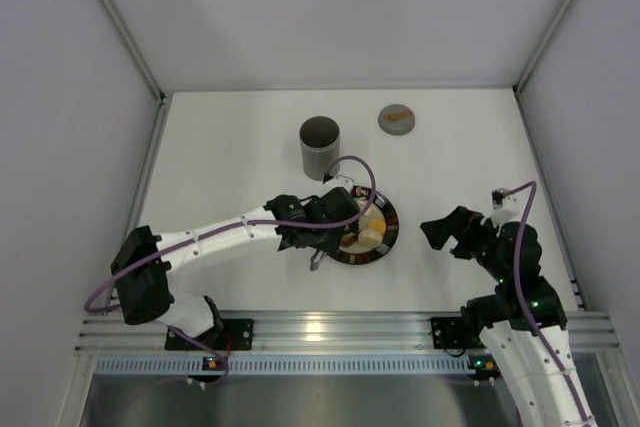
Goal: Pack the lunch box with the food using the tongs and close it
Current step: Pick up the fake food from the plate.
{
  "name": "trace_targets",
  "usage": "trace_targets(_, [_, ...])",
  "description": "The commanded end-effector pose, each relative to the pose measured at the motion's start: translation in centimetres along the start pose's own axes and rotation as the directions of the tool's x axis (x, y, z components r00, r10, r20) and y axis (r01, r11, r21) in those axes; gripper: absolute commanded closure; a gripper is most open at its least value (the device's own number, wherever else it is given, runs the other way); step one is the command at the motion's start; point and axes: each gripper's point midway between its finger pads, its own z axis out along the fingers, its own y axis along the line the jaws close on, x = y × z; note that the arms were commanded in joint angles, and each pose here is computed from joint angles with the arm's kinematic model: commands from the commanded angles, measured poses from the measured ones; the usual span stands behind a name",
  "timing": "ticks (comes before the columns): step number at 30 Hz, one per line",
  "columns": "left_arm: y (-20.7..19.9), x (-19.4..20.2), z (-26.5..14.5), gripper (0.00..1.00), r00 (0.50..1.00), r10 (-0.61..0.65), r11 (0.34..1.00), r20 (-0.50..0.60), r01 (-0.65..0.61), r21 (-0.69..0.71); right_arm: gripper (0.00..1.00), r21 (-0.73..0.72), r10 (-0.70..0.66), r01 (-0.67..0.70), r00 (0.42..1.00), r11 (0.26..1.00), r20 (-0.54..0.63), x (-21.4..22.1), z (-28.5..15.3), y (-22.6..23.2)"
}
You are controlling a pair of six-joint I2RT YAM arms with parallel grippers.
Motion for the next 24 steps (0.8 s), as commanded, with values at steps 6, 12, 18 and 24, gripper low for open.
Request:
trace_targets(6, [-0.7, -0.8, 0.0, 0.69, 1.0, -0.008, 1.0, 0.027, 0.008, 0.016, 0.01, -0.015, -0.003, 0.004, 0.999, 1.0, 0.034, -0.8, -0.1, 0.3])
trace_targets(12, [-0.6, -2.0, -1.1, 0.73, 0.999, -0.002, 1.0, 0.054, 0.001, 0.006, 0.01, -0.015, -0.003, 0.004, 0.999, 1.0, 0.034, -0.8, -0.1, 0.3])
trace_targets(18, [-0.7, -4.7, -3.3, 0.74, 0.992, 0.0, 1.0, 0.124, 0.0, 0.001, 0.01, -0.014, -0.003, 0.004, 0.999, 1.0, 0.036, -0.8, -0.2, 0.4])
trace_targets(24, [-0.4, -6.0, -4.9, 0.74, 0.989, 0.008, 1.0, 0.151, -0.006, -0.013, 0.0, -0.013, -0.005, 0.005, 0.999, 1.0, 0.035, -0.9, -0.1, 0.4])
